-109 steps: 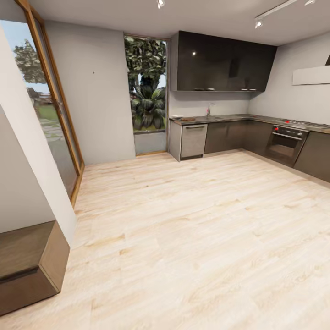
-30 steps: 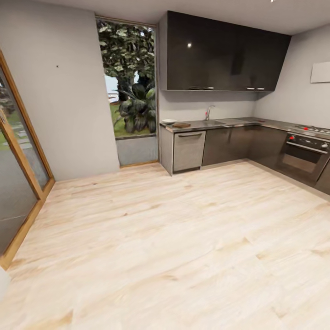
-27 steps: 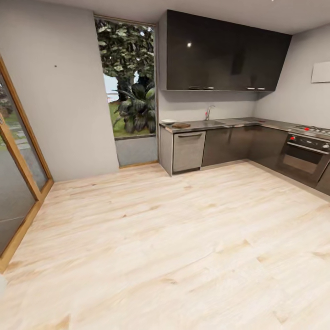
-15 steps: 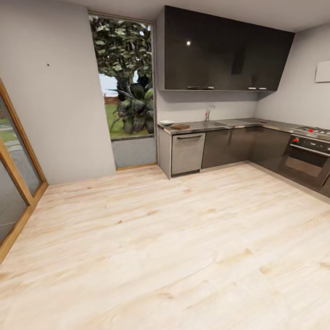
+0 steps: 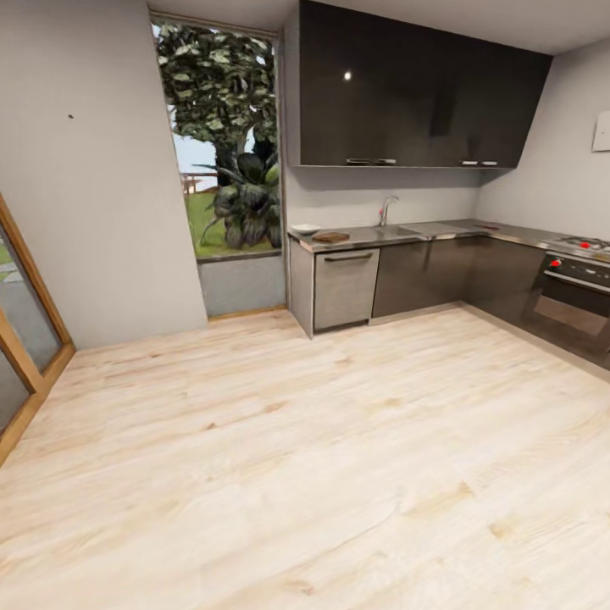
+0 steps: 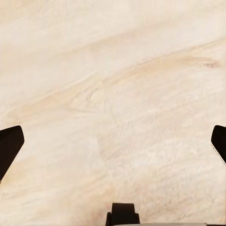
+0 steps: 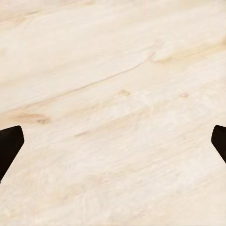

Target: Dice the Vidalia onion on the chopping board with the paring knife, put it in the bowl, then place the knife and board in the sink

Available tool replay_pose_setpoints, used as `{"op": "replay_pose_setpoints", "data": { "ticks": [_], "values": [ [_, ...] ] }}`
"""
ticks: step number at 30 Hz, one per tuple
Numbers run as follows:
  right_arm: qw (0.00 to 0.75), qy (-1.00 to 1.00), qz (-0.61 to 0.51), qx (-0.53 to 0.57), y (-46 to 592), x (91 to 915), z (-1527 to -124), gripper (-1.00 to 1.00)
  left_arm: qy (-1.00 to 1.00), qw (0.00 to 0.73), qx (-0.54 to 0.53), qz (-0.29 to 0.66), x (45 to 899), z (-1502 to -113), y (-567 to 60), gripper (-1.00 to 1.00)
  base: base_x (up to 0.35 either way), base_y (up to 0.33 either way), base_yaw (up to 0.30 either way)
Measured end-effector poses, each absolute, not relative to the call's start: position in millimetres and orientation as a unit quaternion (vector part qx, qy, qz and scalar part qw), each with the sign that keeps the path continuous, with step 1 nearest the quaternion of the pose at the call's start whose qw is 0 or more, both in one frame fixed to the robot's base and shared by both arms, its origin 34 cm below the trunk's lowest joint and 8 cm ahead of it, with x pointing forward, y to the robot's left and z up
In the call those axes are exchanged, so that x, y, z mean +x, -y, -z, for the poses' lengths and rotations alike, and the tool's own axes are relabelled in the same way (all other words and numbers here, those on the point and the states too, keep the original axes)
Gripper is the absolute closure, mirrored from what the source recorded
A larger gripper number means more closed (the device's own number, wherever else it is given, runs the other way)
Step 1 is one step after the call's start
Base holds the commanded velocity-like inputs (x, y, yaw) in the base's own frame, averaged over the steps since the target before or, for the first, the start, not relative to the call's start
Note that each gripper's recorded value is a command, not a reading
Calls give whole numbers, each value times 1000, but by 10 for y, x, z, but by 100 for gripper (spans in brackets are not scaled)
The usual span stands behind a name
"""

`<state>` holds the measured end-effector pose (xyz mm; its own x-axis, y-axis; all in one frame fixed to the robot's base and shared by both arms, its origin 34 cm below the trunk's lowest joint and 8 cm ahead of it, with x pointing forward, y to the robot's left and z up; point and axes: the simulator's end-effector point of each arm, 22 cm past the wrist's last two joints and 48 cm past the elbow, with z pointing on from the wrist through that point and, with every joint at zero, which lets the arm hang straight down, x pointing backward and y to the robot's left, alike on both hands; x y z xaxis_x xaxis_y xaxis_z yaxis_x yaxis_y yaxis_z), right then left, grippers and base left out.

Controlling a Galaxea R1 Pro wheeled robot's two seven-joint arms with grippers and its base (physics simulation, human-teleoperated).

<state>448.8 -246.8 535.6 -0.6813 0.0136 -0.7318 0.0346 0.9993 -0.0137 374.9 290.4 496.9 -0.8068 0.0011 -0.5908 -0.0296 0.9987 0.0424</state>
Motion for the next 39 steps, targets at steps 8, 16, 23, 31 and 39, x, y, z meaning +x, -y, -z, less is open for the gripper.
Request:
{"op": "replay_pose_setpoints", "data": {
  "ticks": [8, 16, 23, 31, 39],
  "values": [
    [399, -917, 13, 13, 2468, 4487, -5355, -100, -950, 311, -7, -25, 3748, -4968, -2904, -100, 324, -3, 0],
    [399, -917, 13, 13, 2468, 4489, -5356, -100, -950, 310, -7, -25, 3744, -4966, -2903, -100, 324, 0, 0],
    [399, -917, 13, 13, 2468, 4488, -5356, -100, -950, 310, -7, -25, 3743, -4965, -2903, -100, 324, 0, 0],
    [399, -917, 13, 13, 2468, 4488, -5356, -100, -950, 310, -7, -25, 3743, -4965, -2903, -100, 324, 12, 0],
    [399, -917, 13, 13, 2468, 4487, -5355, -100, -950, 310, -7, -25, 3743, -4966, -2911, -100, 308, 123, 0]
  ]
}}
